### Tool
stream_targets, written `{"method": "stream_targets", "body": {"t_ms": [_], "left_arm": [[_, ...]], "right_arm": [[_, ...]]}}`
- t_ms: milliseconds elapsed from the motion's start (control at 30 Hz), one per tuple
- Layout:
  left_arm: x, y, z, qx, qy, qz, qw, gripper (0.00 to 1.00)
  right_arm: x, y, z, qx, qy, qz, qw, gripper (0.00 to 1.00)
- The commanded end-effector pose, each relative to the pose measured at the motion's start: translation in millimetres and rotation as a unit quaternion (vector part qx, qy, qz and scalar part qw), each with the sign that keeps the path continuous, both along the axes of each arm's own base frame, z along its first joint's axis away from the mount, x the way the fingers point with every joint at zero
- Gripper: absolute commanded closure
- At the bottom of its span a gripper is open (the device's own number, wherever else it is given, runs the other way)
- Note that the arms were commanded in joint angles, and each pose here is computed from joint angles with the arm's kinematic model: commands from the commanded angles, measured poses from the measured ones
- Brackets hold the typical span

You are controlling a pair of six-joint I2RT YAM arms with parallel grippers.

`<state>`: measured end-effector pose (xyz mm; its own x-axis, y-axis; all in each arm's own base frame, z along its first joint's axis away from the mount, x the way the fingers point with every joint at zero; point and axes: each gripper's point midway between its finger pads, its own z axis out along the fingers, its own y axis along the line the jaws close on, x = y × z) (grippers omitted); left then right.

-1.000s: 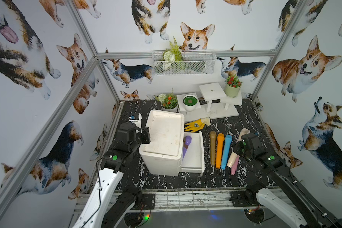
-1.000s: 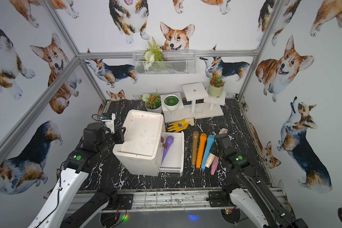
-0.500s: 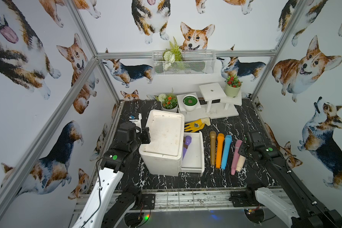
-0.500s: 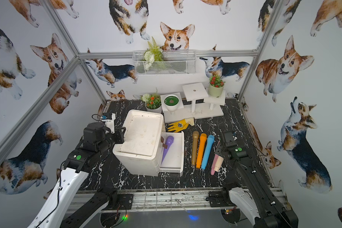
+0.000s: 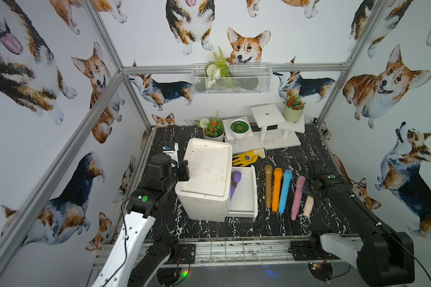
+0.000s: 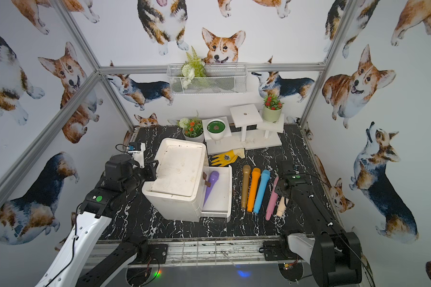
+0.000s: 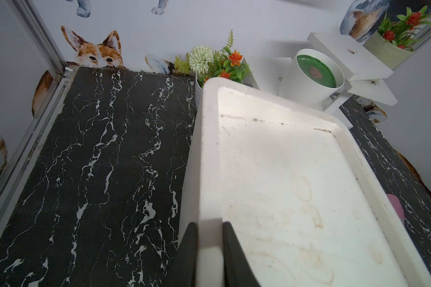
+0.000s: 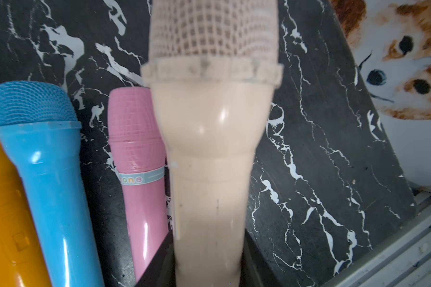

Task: Take the microphone out of the drawer
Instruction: Place the microphone at the center of the board.

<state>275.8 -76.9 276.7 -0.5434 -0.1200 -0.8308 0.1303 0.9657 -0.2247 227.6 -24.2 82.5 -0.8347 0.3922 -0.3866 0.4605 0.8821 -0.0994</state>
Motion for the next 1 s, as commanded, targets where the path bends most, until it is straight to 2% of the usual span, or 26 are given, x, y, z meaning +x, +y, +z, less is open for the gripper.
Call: {"method": "stream_targets", "body": {"t_ms": [0, 500, 967], "left_arm": [[-22, 5, -40, 0.013, 0.091, 0.005, 0.996, 0.94], [-24, 6, -40, 0.015, 0.092, 0.006, 0.996, 0.94], [-21, 6, -40, 0.017, 0.092, 0.005, 0.996, 0.94]], "right_arm": [[13, 8, -10, 0.027, 0.0, 0.018, 0.999, 0.77], [25, 21, -46, 0.072, 0.09, 0.044, 0.992, 0.76], [29, 34, -54, 0.104, 0.101, 0.067, 0.987, 0.61]]}}
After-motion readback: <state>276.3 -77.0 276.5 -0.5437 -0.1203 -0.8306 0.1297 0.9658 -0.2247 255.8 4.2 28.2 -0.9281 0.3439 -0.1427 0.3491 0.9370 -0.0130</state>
